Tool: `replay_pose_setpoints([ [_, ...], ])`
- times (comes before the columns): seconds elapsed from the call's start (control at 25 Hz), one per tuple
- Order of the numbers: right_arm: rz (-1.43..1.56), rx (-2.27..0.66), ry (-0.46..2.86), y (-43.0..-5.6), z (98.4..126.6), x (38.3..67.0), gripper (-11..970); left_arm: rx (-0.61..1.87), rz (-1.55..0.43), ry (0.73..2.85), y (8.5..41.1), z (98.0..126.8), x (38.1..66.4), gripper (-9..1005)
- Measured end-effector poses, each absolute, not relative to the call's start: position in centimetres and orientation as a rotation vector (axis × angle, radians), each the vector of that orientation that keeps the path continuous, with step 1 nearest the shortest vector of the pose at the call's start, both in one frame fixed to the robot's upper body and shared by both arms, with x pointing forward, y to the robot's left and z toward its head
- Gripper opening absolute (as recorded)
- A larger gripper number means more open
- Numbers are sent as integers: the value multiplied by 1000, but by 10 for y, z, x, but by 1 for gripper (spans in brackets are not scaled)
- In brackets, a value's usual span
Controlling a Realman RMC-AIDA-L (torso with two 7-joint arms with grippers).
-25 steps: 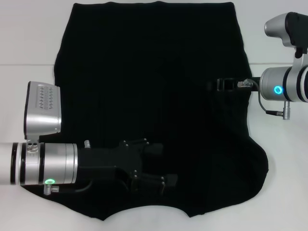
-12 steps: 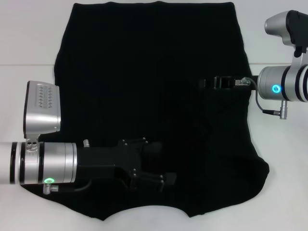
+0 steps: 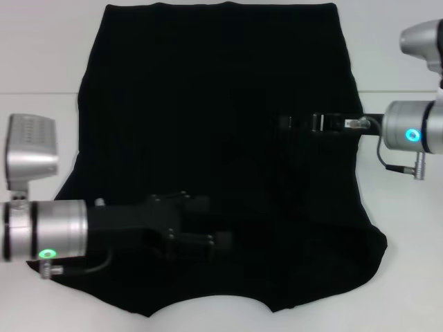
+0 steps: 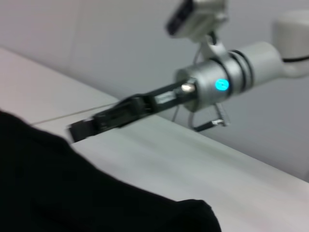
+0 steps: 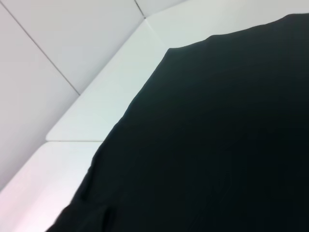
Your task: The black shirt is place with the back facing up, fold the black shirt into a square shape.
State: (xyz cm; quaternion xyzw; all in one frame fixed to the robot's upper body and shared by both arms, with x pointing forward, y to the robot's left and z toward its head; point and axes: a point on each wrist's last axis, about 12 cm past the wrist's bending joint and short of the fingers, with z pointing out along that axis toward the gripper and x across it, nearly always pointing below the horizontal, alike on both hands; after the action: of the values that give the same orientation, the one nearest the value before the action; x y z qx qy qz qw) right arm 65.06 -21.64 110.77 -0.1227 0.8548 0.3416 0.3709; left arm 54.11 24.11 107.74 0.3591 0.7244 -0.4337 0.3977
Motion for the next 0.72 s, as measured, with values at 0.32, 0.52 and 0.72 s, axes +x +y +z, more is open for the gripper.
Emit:
replay_pose_setpoints([
  [0.32, 992, -364, 2131, -239, 1101, 627, 479, 622, -1019, 1952, 302, 1082, 529, 962],
  [0.52, 1047, -436, 2085, -238, 1098, 615, 513, 455, -905, 2061, 343, 1081, 517, 962],
  [0.72, 1077, -473, 2075, -232, 1097, 610, 547, 385, -784, 2153, 374, 1083, 502, 962],
])
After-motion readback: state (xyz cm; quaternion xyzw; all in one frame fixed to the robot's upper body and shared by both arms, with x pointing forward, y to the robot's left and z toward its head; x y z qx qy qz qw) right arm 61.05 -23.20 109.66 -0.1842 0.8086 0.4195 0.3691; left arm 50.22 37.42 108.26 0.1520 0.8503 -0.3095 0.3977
